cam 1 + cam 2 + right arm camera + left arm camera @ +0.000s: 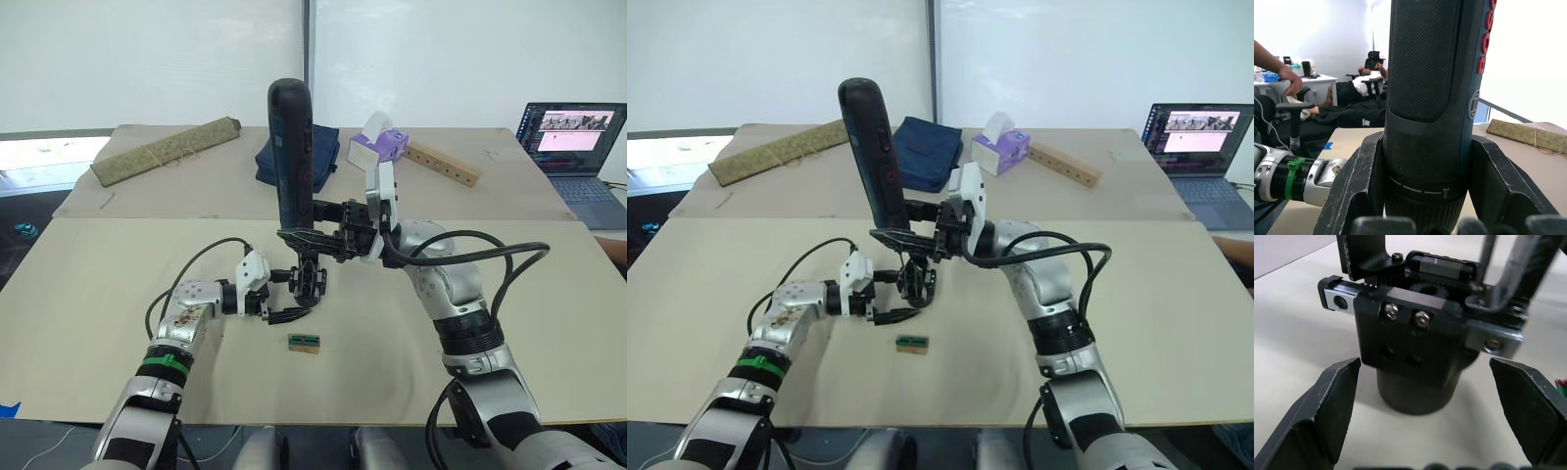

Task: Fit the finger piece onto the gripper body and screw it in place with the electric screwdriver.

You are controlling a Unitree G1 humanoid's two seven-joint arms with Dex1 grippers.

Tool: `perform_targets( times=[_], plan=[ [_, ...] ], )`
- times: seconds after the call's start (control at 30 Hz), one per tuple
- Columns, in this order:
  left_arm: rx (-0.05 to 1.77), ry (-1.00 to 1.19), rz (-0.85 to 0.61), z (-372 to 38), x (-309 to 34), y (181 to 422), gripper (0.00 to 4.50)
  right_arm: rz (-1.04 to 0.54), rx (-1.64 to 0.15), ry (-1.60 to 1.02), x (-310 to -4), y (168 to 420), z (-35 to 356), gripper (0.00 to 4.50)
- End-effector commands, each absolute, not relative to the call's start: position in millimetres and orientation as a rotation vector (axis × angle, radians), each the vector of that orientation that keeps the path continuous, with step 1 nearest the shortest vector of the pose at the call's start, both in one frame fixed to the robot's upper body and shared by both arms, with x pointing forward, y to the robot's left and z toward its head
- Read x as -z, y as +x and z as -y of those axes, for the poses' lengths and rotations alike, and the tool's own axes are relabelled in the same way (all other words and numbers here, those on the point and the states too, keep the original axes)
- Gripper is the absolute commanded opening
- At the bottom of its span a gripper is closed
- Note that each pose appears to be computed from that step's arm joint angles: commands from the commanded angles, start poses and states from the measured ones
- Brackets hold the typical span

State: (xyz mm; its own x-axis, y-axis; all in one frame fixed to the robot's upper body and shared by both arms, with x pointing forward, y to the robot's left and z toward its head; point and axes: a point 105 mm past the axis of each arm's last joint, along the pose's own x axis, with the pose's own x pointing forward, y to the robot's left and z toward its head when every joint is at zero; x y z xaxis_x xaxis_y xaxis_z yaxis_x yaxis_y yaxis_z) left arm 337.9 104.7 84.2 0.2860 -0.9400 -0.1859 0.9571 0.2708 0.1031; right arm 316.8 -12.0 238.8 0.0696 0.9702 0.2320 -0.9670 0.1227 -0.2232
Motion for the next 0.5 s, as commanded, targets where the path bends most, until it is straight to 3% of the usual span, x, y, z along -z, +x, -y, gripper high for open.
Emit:
perform_targets(
  times=[0.03, 0.5],
  plan=[
    [1.311, 0.261, -0.082, -102.2, -86.0, 339.4, 4.5, 0.451, -1.469, -0.033, -259.6, 310.5, 12.2, 1.95],
    [1.323, 0.229, -0.065, -93.7, -88.0, 345.1, 4.5, 0.441, -1.464, -0.038, -257.1, 310.2, 13.4, 1.95]
  ],
)
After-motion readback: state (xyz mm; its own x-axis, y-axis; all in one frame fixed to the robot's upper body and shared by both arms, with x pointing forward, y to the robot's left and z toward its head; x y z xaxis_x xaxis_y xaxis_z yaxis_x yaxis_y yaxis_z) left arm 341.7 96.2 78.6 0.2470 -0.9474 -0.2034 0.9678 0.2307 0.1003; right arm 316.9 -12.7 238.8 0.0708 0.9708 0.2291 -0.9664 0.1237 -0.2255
